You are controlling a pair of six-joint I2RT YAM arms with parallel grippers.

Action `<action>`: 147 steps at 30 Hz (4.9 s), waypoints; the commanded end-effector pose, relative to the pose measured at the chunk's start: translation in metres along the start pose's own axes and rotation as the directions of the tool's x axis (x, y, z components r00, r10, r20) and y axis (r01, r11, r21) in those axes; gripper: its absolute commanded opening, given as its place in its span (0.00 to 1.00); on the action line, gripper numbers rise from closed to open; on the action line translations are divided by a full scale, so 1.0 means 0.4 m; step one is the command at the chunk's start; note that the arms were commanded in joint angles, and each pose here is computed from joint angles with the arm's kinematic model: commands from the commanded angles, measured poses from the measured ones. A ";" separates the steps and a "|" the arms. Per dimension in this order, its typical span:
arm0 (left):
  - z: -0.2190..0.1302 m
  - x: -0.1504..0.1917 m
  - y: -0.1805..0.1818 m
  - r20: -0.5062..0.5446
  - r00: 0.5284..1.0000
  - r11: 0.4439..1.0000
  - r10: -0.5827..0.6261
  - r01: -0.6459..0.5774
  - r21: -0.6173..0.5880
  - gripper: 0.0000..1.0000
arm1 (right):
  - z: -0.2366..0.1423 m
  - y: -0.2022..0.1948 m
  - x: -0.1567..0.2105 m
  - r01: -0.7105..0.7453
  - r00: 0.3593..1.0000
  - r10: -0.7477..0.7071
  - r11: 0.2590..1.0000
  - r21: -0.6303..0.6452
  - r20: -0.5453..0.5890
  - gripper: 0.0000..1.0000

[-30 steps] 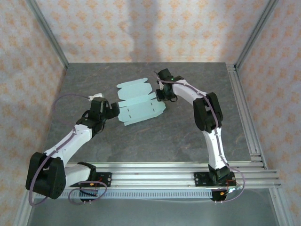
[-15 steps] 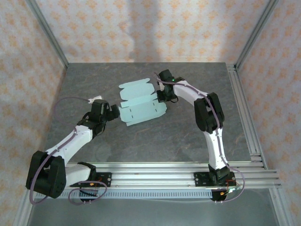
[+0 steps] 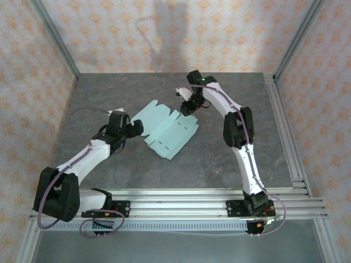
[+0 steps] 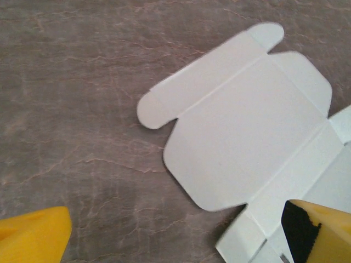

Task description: Fold the paper box

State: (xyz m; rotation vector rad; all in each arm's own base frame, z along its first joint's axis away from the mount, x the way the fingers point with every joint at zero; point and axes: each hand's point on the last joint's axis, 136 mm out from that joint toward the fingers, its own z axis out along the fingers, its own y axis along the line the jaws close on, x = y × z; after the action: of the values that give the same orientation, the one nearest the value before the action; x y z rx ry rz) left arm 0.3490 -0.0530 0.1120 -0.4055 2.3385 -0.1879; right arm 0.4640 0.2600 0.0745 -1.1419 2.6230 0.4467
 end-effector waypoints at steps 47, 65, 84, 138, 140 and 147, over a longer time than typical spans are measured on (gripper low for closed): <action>0.072 -0.042 -0.183 -0.097 0.978 0.958 0.186 -0.158 0.239 1.00 | 0.057 0.152 0.174 -0.829 0.483 0.847 0.524 -0.196 0.224 0.00; 0.102 0.042 -0.208 -0.175 0.967 0.955 0.187 -0.138 0.261 1.00 | -0.035 0.043 0.131 -0.491 0.870 0.491 0.864 0.108 0.027 0.66; 0.176 0.211 -0.209 -0.360 0.920 0.968 0.151 -0.065 0.241 0.47 | -0.057 0.068 0.234 -0.652 0.638 0.601 0.754 -0.079 0.482 0.68; 0.066 0.055 -0.161 -0.175 0.981 0.993 0.085 -0.069 0.099 1.00 | -0.123 -0.026 0.248 -0.324 0.945 0.204 0.696 0.641 0.257 0.00; 0.065 0.053 -0.152 -0.169 0.983 0.994 0.077 -0.063 0.090 1.00 | -0.124 -0.029 0.239 -0.311 0.950 0.193 0.669 0.675 0.246 0.00; 0.062 0.048 -0.127 -0.167 0.984 0.996 0.056 -0.044 0.073 1.00 | -0.129 -0.038 0.230 -0.259 0.966 0.161 0.528 0.809 0.204 0.00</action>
State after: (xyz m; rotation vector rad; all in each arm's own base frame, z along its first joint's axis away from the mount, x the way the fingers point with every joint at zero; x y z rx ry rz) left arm 0.3716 -0.1195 0.0945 -0.2650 2.4946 -0.3284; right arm 0.4083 0.1884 0.0806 -0.4595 2.4031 -0.4356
